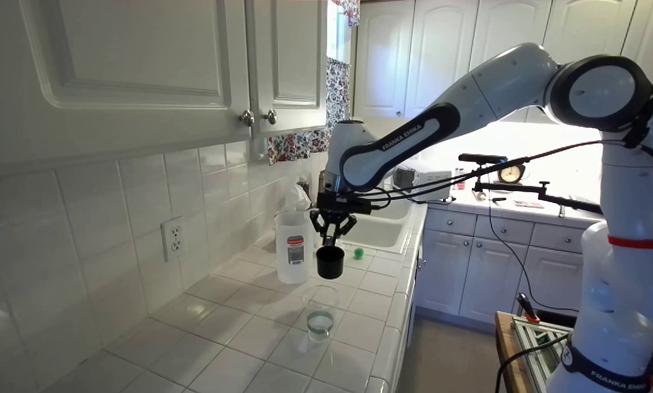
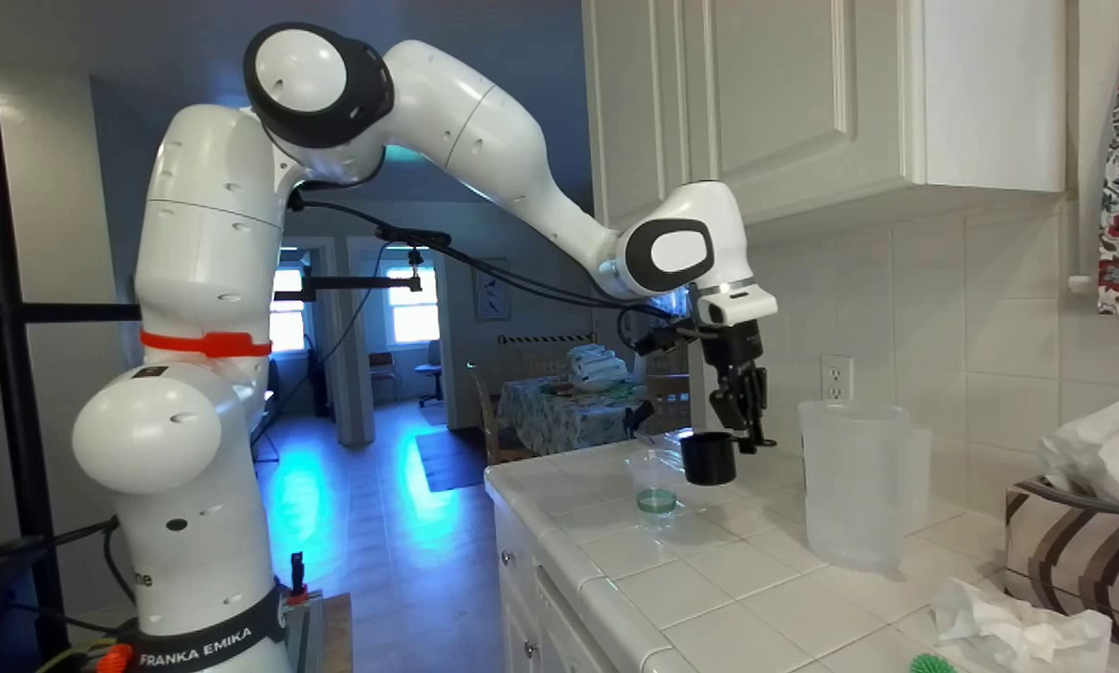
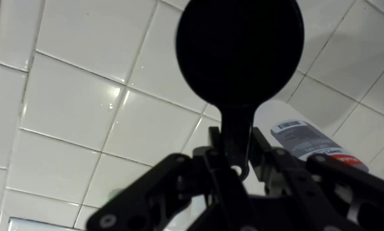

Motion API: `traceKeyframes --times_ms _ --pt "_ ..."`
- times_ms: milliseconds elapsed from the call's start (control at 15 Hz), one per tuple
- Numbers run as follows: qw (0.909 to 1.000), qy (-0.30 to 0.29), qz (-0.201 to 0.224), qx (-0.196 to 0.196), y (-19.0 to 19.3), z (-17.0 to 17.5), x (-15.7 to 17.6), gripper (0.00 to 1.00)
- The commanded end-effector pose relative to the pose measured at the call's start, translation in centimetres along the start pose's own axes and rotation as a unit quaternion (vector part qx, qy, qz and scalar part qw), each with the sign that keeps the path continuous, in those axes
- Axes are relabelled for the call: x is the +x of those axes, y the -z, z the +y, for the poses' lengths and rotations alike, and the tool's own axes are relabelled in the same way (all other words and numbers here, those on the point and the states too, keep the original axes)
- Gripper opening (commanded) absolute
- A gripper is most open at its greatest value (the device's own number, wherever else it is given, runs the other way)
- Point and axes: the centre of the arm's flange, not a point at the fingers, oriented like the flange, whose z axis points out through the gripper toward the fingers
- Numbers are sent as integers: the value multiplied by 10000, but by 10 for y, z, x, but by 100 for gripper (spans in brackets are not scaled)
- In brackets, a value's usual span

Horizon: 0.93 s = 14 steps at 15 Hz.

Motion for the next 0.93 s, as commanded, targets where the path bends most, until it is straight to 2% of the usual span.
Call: traceKeyframes --times_ms 0,333,400,867 --pt "9999 84 -26 62 15 -3 -20 6" --pt "9999 3 78 90 18 -12 -48 6" --pt "9999 95 -15 102 13 -17 -32 23" --pt "9999 83 -7 83 12 -20 -41 23"
